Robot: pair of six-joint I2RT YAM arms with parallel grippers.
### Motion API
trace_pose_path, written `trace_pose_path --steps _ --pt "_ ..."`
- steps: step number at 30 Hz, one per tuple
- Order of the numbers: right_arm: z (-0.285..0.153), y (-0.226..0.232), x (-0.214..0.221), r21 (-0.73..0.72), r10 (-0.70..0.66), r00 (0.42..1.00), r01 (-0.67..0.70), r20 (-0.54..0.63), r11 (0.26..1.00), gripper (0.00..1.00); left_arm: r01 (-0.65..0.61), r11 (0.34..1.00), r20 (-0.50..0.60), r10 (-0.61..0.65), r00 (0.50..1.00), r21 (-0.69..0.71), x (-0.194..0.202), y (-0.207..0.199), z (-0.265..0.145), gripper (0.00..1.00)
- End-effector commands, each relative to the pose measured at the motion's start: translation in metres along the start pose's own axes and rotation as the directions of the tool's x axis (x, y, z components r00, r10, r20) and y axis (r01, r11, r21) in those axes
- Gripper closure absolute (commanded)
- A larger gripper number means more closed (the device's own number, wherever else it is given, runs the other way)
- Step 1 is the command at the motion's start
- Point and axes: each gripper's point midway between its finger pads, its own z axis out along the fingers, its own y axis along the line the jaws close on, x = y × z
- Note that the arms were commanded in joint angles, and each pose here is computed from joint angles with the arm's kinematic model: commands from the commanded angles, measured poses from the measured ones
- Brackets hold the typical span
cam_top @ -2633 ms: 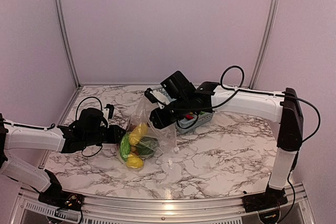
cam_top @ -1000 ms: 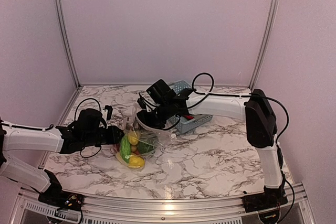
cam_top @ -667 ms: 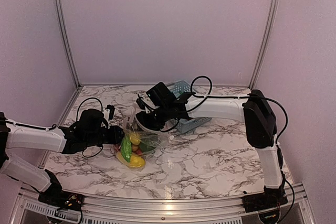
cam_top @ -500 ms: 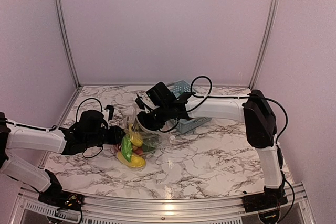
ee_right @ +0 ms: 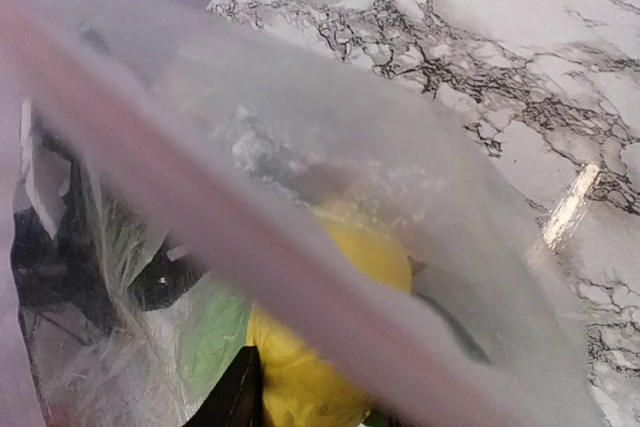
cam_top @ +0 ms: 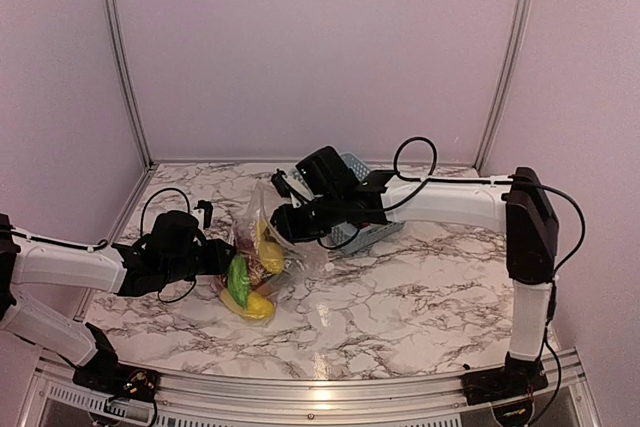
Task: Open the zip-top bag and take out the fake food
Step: Pick up the fake fruit from the zipper food storage bag.
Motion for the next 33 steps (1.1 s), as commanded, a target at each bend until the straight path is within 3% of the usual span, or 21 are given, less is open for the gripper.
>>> trace_pose_path --steps 1,17,33 --pt "-0.020 0.005 -0.013 0.005 -0.014 0.997 0.013 0.076 1.000 0.80 -0.031 0.988 -0.098 0.016 0.995 -0.153 0.032 0.039 -0.004 0.78" --pt "-0.070 0.019 -0.046 0.045 -0.097 0.967 0.089 0.235 0.995 0.80 -0.055 0.986 -0.094 0.040 0.995 -0.155 0.027 0.039 -0.004 0.77" --pt "-0.096 0.058 -0.049 -0.043 -0.282 0.928 0.301 0.242 0.953 0.78 -0.069 0.985 -0.087 0.056 0.995 -0.160 0.016 0.033 -0.001 0.77"
